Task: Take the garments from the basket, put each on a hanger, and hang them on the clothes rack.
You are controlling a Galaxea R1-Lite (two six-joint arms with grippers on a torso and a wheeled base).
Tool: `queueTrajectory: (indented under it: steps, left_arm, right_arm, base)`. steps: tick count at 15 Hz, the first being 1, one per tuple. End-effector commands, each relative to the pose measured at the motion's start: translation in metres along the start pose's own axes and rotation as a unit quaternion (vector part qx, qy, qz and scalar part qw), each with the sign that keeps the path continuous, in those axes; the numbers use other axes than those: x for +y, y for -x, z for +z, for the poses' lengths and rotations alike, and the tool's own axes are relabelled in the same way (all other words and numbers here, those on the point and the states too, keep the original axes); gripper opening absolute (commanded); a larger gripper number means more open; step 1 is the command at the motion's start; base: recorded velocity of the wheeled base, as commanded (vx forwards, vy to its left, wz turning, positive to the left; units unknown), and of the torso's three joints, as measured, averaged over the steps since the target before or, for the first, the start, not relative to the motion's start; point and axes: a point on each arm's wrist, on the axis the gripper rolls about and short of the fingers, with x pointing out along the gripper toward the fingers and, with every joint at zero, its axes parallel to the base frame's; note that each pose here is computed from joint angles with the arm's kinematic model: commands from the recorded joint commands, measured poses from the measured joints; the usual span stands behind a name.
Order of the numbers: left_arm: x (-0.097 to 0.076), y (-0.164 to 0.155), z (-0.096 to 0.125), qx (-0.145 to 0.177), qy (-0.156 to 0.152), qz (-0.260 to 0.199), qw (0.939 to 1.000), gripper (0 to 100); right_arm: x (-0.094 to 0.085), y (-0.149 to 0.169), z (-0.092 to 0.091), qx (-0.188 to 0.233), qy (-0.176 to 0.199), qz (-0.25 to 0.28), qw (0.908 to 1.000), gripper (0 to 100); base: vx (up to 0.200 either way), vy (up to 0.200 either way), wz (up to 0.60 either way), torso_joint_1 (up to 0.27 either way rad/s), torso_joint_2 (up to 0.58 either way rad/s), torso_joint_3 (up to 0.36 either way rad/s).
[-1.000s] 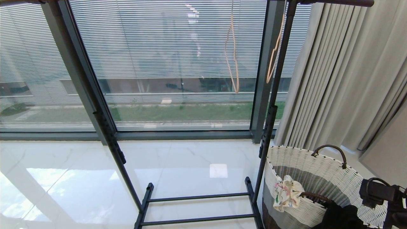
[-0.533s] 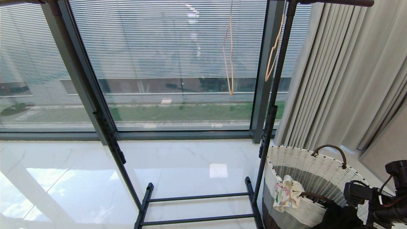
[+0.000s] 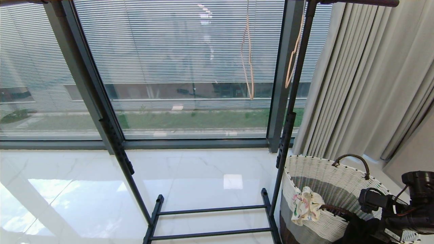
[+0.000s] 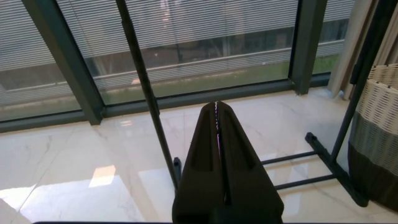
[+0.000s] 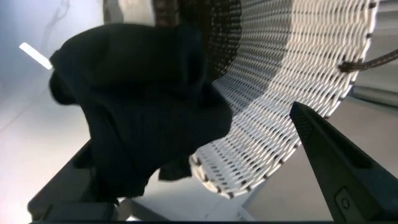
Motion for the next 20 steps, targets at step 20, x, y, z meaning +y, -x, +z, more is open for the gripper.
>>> queueTrajectory:
  steps: [20]
  left_arm:
    - [0.001,0.0,0.0,0.002,-0.001,0.014,0.9999,0]
  right_arm:
    - [0.035,0.161,0.039,-0.068,-0.041,-0.004,0.9969,0]
  base:
    - [0.0,0.0,0.0,0.0,0.0,0.0]
